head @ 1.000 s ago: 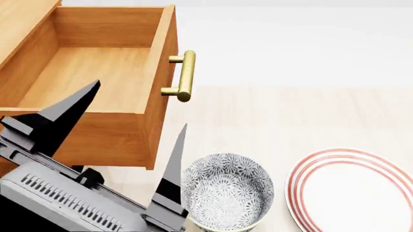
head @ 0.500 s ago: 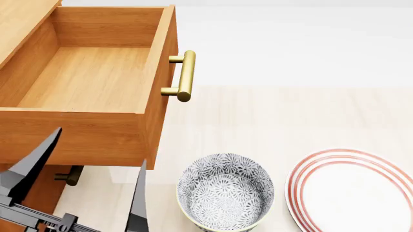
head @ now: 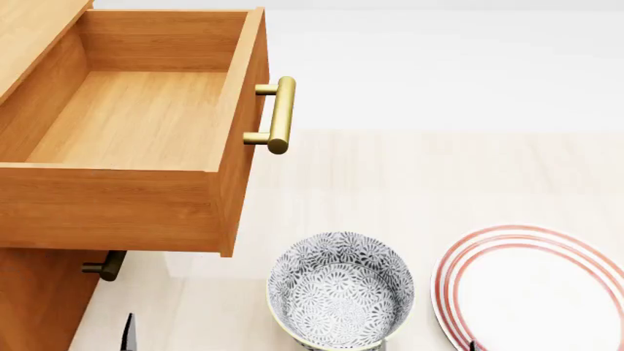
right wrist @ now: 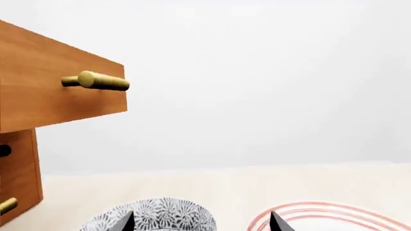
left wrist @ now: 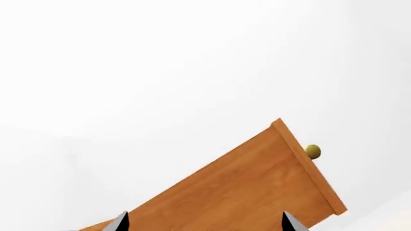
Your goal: Open the top drawer of the cabinet.
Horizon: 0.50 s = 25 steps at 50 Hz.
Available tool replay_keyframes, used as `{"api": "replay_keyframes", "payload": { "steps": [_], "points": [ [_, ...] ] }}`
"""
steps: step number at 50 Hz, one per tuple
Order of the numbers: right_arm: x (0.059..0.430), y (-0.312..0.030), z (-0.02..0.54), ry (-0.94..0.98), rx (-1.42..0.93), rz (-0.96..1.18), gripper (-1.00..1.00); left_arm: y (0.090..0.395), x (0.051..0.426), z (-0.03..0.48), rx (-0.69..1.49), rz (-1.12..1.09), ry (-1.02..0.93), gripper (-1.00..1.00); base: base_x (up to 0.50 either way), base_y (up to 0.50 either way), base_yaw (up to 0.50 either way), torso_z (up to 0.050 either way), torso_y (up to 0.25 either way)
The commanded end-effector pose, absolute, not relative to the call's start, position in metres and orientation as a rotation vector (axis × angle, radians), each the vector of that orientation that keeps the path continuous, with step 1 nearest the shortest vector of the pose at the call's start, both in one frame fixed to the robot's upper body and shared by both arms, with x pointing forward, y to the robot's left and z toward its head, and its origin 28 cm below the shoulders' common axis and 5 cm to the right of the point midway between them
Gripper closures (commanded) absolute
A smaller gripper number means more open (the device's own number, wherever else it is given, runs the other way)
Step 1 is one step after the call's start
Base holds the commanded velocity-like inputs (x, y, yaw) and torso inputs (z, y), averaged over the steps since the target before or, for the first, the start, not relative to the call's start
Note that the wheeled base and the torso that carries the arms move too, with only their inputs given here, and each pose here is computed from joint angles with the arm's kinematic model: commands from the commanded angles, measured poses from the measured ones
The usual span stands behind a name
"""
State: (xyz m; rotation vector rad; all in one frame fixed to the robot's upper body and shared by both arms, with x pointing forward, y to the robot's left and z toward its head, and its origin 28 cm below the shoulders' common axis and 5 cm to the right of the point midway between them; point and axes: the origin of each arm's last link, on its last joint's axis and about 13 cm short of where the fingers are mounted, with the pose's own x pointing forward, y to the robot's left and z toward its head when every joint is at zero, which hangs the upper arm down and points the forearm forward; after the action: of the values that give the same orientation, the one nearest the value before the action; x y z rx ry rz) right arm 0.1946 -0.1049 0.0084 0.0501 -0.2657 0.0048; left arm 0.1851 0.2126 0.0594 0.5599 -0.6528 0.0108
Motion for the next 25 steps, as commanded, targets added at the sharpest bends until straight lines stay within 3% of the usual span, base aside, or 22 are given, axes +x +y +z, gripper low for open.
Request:
{"api": "replay_keyframes", "payload": {
  "steps": [1,11,19,25],
  "points": [
    [0.194,-0.117,0.029,-0.546,0.152,-0.094,-1.00,0.228,0.177,0.043,0.608,0.197,-0.820,-1.00,0.00,0.00,0.00,0.000,0.000],
    [0.198,-0.135,0.045,-0.815,0.064,-0.273,-1.00,0.247,0.189,0.066,0.681,0.536,-1.009,-1.00,0.00,0.00,0.00,0.000,0.000],
    [0.202,-0.148,0.070,-0.972,0.005,-0.411,-1.00,0.270,0.188,0.112,0.550,0.892,-1.065,-1.00,0.00,0.00,0.00,0.000,0.000],
    [0.206,-0.157,0.088,-1.062,-0.014,-0.480,-1.00,0.289,0.188,0.129,0.461,1.023,-1.048,-1.00,0.00,0.00,0.00,0.000,0.000]
  ]
}}
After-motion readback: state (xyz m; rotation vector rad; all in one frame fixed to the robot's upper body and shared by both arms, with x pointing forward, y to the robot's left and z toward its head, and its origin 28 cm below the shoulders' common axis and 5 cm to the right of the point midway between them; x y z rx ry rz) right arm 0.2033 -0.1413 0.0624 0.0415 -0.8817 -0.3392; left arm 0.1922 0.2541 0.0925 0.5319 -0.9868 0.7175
